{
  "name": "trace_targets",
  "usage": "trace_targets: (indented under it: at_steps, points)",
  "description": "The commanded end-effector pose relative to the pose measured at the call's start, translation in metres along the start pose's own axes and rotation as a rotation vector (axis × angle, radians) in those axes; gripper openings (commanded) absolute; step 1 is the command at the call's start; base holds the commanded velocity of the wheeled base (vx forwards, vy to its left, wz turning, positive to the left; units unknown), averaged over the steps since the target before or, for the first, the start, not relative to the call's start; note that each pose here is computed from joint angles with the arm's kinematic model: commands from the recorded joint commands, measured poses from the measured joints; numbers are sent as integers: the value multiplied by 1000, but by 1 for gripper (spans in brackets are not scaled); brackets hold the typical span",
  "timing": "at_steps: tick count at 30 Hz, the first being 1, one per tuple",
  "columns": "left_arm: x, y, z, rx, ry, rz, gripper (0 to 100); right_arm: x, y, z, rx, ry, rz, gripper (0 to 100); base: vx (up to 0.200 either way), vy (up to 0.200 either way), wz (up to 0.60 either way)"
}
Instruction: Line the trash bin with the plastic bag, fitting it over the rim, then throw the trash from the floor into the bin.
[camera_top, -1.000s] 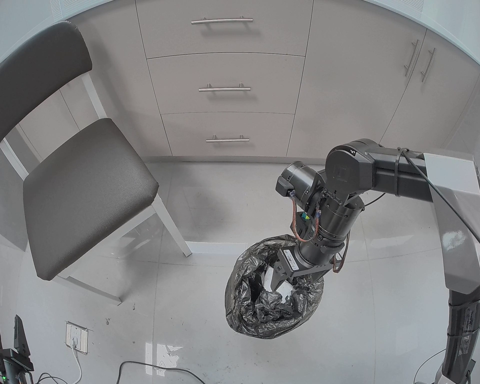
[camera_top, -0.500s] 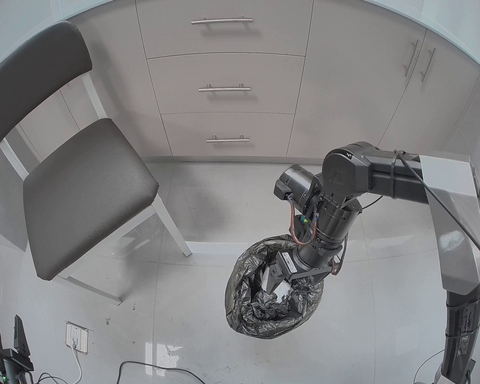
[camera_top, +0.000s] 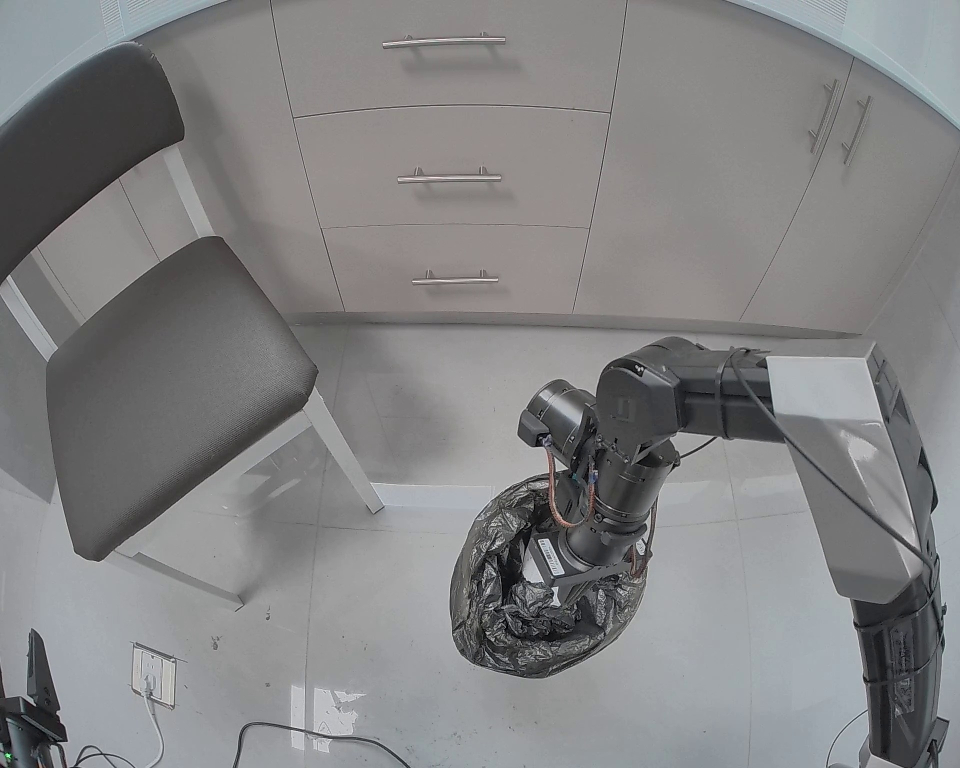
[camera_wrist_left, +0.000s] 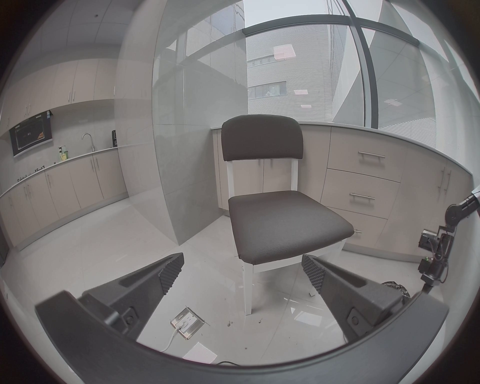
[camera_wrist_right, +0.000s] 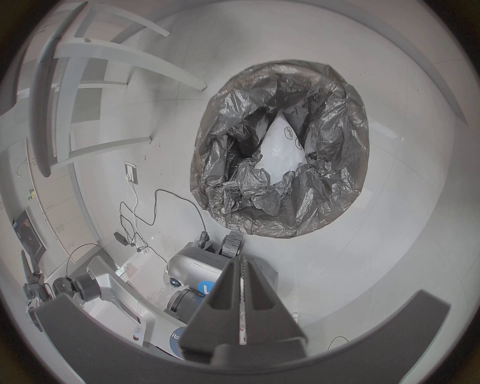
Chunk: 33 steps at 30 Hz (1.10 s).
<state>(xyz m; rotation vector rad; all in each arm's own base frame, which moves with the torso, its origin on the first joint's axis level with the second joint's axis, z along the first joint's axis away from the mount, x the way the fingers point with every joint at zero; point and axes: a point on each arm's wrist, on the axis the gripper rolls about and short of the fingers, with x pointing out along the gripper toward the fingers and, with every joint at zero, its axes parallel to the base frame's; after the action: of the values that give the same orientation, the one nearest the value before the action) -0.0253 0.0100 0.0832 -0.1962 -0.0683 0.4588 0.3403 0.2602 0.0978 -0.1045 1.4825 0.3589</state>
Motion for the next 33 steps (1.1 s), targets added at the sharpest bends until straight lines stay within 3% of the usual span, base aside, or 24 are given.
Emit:
trace_targets:
  at_steps: [1, 9, 21, 33]
  points:
    - [-1, 1, 0, -9, -13, -2, 100, 27, -1, 4, 6, 38, -14, 0, 0, 0, 0]
    - [-1, 1, 0, -9, -13, -2, 100, 53, 0, 18, 0, -45, -17, 0, 0, 0, 0]
    - [-1, 1, 0, -10, -13, -2, 100, 81, -6, 22, 9, -25, -55, 0, 0, 0, 0]
    - [-1, 1, 0, -10, -13, -2, 100, 112, -12, 37, 17, -117, -36, 0, 0, 0, 0]
